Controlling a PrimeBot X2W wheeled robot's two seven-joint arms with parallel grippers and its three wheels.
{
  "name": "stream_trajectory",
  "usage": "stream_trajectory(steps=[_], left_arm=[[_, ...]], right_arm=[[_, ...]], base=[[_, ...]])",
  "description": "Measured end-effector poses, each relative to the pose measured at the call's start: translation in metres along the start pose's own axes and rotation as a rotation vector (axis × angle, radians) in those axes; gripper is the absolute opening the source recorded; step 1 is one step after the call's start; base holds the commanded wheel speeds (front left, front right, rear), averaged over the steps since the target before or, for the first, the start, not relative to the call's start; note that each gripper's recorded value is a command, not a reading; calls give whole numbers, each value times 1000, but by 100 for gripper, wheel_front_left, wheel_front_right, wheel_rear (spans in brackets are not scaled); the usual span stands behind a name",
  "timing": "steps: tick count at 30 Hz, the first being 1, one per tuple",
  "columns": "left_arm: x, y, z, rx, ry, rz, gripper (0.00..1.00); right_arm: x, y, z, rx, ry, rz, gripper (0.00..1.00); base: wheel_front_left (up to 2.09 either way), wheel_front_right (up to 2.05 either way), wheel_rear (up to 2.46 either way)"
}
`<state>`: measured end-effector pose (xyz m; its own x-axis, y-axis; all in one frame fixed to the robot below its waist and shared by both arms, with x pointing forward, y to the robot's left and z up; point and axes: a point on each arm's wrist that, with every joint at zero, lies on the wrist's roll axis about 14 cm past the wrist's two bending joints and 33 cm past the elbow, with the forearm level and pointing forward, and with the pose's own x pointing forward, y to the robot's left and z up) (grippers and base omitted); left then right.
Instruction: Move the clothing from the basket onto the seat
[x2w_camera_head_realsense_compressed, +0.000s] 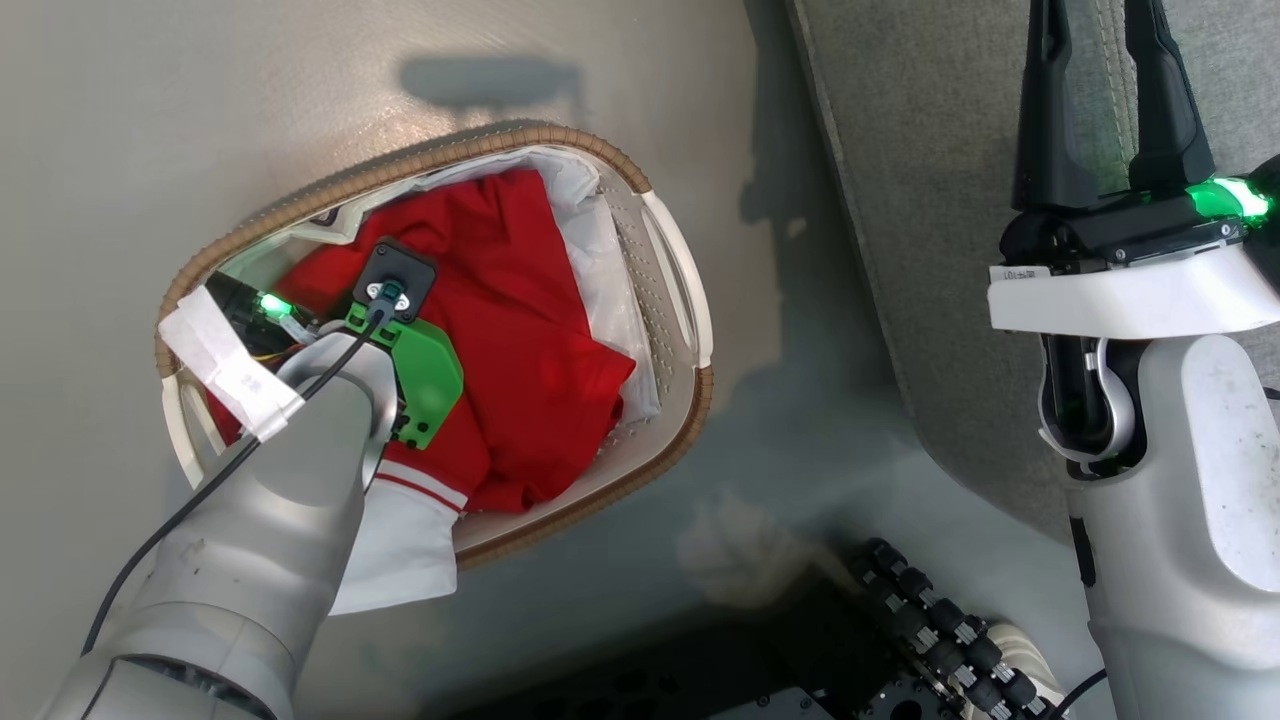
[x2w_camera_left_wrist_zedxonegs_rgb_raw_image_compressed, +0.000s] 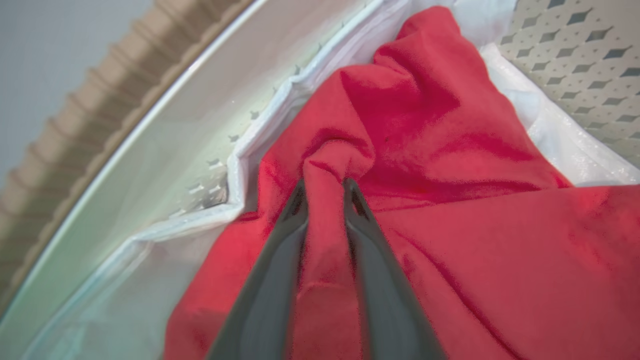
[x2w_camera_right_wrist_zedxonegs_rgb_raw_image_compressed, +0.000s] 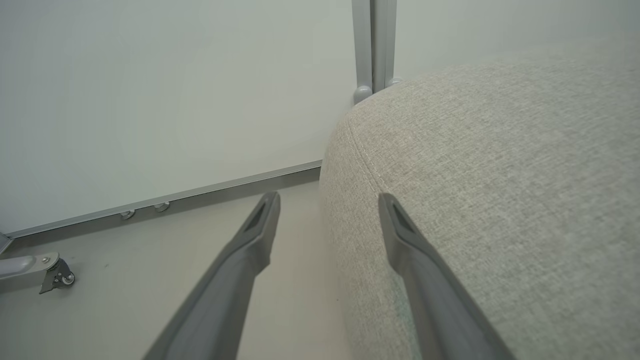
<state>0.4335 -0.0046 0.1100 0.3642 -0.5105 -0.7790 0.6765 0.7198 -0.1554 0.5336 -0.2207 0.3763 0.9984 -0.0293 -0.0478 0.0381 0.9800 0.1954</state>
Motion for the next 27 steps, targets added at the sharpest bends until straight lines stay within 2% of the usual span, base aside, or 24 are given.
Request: stream_trajectory(steps=[13,19,27], left_arm=[[-31,-20,12,-56,-63,-17,0],[-60,-20,37,-73,-185,7,0],[-113,-7,84,-30,-369,73,0]], right_arm=[[-13,5,16,7,-9,-3,100],[-24,10,26,-1,-12,1,100],[-42,23,42,-11,-20,22,100]], base=[[0,0,0],[0,0,0],[0,0,0]])
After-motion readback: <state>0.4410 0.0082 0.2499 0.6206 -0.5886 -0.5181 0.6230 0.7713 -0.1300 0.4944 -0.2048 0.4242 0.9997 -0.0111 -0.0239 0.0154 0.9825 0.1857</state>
